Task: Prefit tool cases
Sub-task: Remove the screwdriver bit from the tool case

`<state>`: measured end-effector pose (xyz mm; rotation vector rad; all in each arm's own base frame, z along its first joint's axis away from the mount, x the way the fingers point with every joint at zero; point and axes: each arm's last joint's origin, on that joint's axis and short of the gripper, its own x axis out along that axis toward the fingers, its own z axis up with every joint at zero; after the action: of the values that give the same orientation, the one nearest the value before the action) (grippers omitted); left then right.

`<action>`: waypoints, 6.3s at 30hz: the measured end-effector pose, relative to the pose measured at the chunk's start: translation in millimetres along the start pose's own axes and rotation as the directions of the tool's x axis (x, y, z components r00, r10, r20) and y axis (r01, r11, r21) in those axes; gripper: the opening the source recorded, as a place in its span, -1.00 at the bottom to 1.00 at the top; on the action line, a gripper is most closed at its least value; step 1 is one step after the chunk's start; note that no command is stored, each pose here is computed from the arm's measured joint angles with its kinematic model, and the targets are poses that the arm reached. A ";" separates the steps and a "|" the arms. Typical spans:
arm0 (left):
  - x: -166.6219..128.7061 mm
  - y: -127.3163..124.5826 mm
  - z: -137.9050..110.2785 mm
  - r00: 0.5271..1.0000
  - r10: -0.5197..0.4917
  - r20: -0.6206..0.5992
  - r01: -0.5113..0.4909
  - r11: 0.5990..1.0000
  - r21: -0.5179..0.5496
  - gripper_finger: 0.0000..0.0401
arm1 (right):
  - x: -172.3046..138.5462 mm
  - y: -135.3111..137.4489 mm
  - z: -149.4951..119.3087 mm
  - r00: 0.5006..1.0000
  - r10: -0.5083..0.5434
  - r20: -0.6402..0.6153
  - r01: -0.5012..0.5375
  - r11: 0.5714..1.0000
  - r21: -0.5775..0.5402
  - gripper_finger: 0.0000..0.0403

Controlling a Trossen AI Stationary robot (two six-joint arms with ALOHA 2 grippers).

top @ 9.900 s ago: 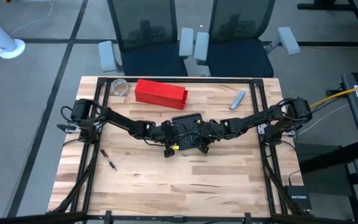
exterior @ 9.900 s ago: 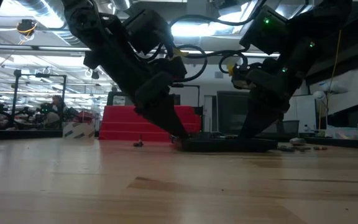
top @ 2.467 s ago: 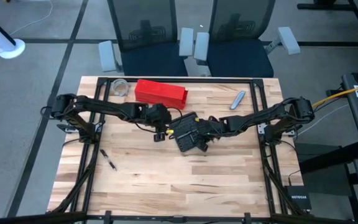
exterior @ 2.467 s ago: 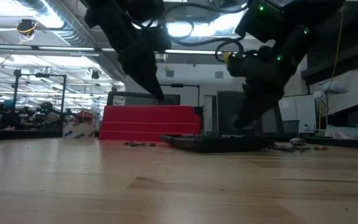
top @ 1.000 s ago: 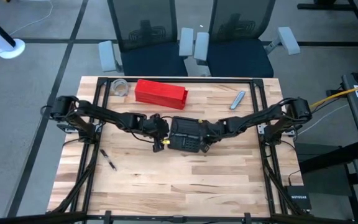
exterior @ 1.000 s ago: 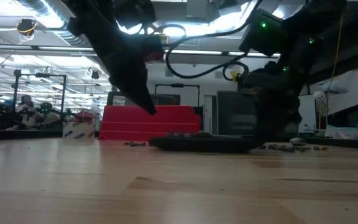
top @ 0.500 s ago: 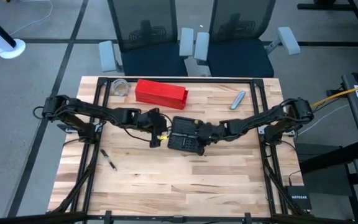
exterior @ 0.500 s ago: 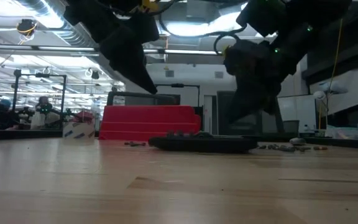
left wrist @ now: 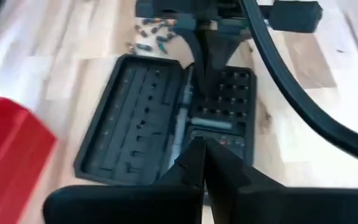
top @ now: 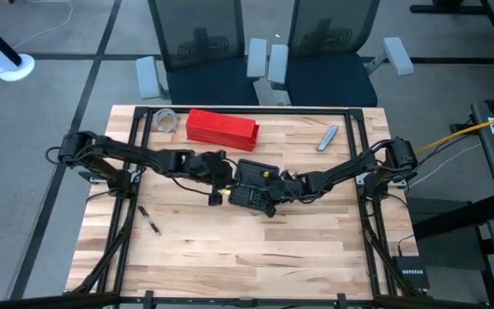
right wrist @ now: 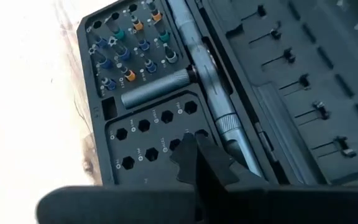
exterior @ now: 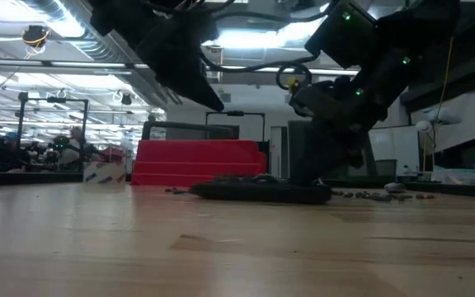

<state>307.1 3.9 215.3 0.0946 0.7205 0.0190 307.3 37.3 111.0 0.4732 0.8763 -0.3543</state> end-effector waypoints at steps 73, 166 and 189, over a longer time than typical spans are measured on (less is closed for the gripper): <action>7.0 4.0 -25.9 0.945 0.079 -0.319 -0.045 0.993 0.113 -0.99 | 0.4 0.1 0.2 1.000 0.013 0.011 -0.014 1.000 0.012 -1.00; 72.8 14.4 -38.4 0.950 -0.150 -0.273 0.252 0.887 0.386 -0.42 | 0.4 0.7 0.6 1.000 0.025 0.011 -0.025 1.000 0.007 -1.00; 64.9 -18.0 -33.3 0.939 -0.206 -0.276 0.252 0.957 0.143 -1.00 | 0.2 2.3 0.2 0.997 0.072 -0.020 -0.072 0.997 0.006 -1.00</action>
<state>333.7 -8.2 146.0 0.1793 0.9907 -0.2620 308.7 39.1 111.5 0.5125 0.8756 -0.2867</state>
